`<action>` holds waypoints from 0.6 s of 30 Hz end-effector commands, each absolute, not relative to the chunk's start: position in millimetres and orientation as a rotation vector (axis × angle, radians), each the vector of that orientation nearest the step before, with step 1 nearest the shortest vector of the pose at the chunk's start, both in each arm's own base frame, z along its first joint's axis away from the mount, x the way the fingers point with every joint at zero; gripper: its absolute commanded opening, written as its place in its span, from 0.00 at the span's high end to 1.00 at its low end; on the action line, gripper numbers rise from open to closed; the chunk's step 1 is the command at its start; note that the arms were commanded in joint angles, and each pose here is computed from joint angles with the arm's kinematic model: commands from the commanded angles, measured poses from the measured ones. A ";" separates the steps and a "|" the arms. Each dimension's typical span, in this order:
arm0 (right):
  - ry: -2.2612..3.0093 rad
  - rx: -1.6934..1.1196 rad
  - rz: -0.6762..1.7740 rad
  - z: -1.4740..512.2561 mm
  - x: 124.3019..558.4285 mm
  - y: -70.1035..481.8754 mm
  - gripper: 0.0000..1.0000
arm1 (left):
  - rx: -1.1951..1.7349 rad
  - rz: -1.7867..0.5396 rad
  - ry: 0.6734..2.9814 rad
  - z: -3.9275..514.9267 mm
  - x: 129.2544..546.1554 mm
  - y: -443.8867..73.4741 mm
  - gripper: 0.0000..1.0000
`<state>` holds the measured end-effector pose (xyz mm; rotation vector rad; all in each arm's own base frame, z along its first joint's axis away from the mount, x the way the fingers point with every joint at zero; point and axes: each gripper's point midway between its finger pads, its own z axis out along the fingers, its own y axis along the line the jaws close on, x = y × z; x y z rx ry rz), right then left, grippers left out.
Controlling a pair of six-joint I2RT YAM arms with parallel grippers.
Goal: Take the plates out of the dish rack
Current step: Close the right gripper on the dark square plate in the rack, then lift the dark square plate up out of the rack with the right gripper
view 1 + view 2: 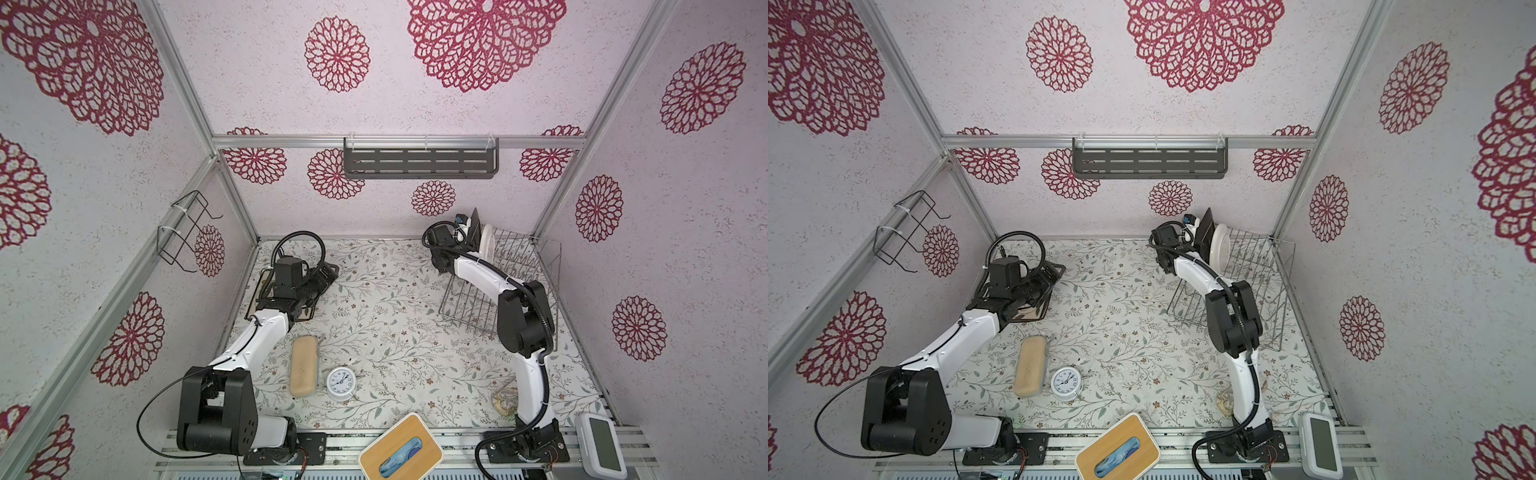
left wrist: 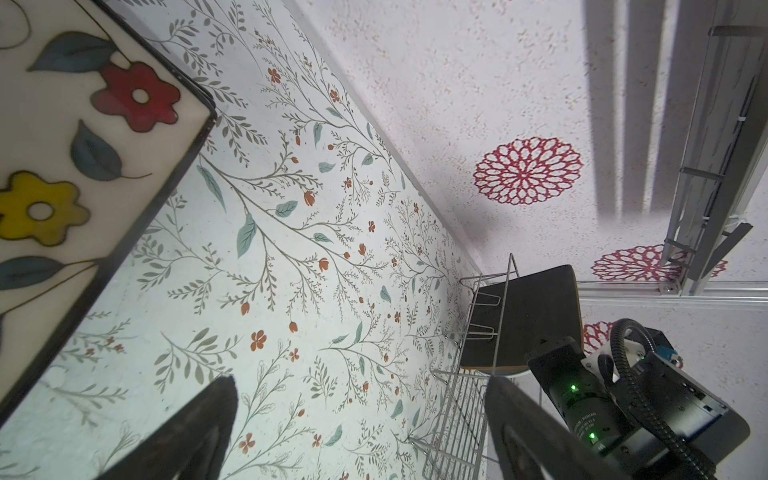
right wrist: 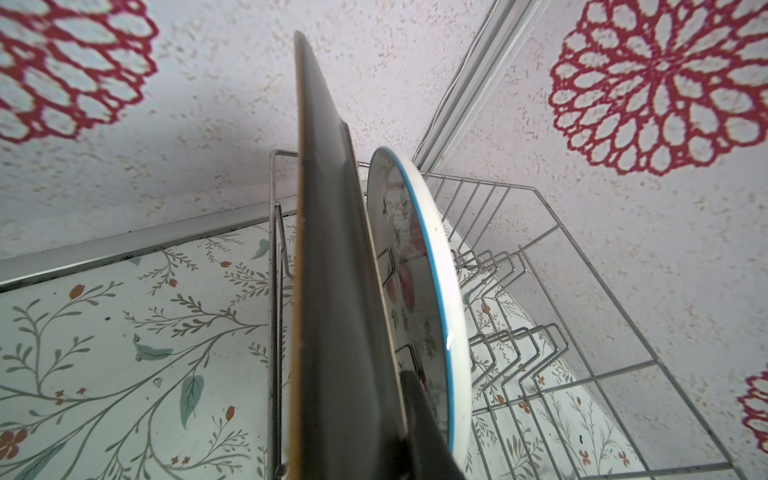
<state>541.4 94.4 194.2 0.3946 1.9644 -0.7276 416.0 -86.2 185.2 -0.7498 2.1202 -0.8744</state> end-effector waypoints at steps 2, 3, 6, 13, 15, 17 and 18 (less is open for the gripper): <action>1.876 0.437 -0.772 222.3 540.7 89.8 1.00 | -0.699 -0.881 2.086 204.4 422.7 -91.6 0.03; 1.875 0.438 -0.770 223.0 540.5 89.8 1.00 | -0.699 -0.877 2.084 205.3 422.6 -90.8 0.03; 1.871 0.438 -0.761 225.0 540.7 91.0 1.00 | -0.696 -0.871 2.083 206.1 422.3 -90.3 0.03; 1.827 0.438 -0.769 242.2 538.1 93.1 1.00 | -0.695 -0.874 2.086 205.9 421.8 -91.0 0.03; 1.813 0.438 -0.767 248.4 537.1 93.4 1.00 | -0.694 -0.874 2.084 206.5 421.8 -90.8 0.03; 1.797 0.437 -0.770 255.0 535.5 93.9 1.00 | -0.693 -0.874 2.085 206.4 421.7 -91.2 0.03; 1.790 0.437 -0.769 258.1 534.9 94.0 1.00 | -0.693 -0.873 2.085 206.4 421.7 -90.8 0.03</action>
